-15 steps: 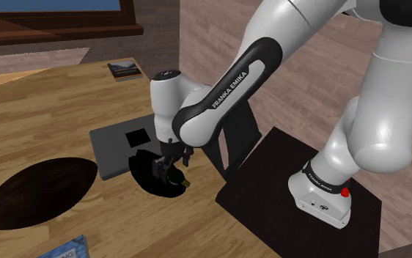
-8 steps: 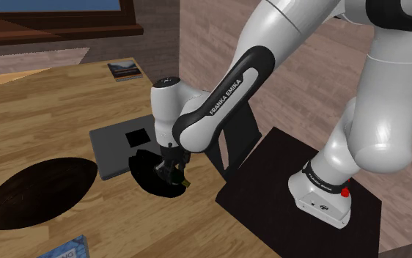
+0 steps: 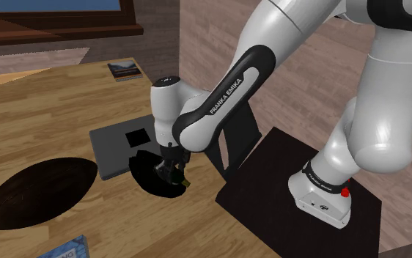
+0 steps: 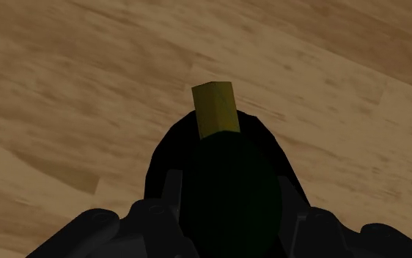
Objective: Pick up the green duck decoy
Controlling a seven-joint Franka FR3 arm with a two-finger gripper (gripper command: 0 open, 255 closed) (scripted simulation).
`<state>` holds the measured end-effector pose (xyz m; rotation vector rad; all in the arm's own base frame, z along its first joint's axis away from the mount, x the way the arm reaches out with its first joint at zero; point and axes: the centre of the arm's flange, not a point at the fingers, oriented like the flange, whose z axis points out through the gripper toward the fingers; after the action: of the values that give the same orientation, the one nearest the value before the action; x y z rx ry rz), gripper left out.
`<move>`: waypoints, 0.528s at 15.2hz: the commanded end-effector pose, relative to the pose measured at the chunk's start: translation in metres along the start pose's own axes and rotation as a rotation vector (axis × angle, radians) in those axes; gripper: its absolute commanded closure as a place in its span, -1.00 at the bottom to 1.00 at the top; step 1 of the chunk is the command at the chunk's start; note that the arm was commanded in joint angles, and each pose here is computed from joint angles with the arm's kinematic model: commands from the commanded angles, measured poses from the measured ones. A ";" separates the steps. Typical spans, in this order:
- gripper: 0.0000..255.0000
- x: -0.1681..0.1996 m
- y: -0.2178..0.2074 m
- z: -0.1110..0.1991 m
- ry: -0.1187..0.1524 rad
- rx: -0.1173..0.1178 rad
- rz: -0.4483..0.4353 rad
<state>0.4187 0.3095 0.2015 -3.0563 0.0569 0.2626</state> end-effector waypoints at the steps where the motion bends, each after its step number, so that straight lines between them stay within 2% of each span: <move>1: 1.00 -0.001 0.000 -0.007 0.000 0.000 0.000; 8: 1.00 -0.008 -0.003 -0.044 0.000 0.000 0.000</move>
<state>0.4178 0.3091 0.2404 -3.0563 0.0577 0.2631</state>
